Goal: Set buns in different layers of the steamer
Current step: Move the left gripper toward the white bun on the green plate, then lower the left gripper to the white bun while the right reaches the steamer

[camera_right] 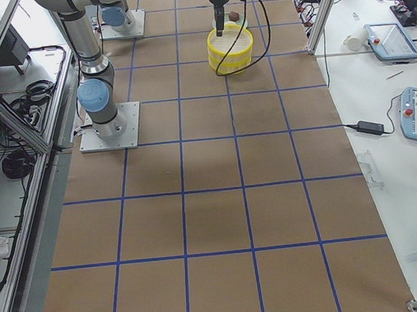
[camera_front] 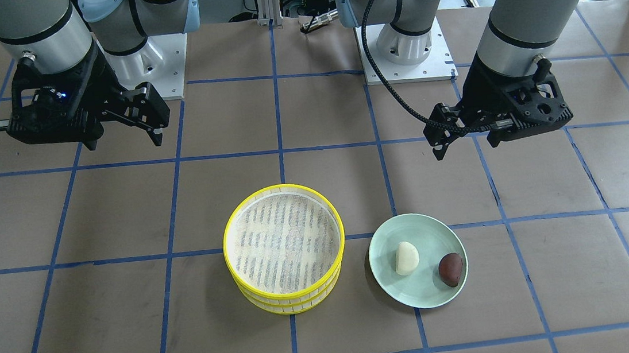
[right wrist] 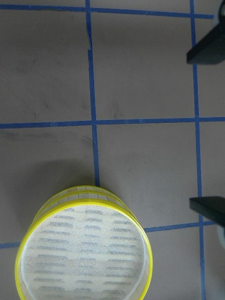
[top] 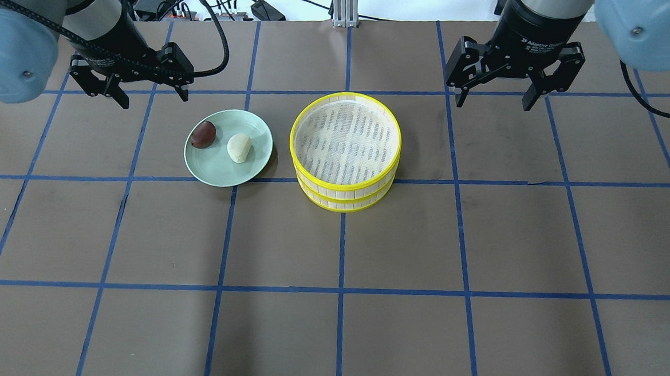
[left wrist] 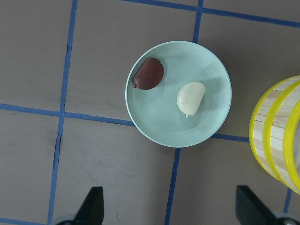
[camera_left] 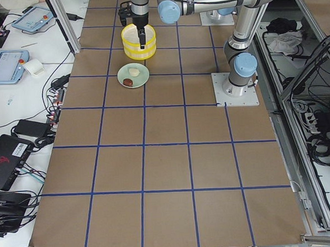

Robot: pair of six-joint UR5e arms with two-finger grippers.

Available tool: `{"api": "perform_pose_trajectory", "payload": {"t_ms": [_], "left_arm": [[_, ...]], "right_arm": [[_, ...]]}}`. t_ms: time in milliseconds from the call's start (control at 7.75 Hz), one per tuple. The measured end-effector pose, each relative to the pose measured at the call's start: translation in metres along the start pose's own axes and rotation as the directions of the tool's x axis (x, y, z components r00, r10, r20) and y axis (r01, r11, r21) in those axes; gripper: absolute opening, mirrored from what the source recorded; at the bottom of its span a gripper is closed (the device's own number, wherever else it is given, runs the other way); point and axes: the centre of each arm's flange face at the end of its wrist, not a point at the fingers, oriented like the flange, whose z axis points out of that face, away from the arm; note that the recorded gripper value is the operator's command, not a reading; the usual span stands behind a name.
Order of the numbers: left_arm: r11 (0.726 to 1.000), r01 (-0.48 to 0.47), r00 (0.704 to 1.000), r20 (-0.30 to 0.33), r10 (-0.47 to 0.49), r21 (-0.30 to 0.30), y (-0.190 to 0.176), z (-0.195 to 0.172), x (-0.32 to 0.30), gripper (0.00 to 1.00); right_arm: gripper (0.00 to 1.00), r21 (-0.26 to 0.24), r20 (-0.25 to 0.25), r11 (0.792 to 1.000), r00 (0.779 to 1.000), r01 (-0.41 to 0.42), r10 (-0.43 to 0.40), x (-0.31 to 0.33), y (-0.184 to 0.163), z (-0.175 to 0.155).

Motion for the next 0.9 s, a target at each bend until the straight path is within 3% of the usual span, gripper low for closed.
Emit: {"api": "perform_pose_trajectory", "payload": {"t_ms": [387,903], "left_arm": [[0.984,-0.168,0.986,0.000,0.168,-0.052,-0.025,0.048,-0.001,1.00],[0.960,-0.278,0.960,-0.024,0.277,-0.045,-0.060,0.155,0.008,0.96]], "right_arm": [[1.00,0.000,0.000,1.000,1.000,0.000,0.000,0.000,0.000,0.000],[1.00,-0.002,0.000,1.000,1.000,0.000,0.000,0.000,0.000,0.003]]}}
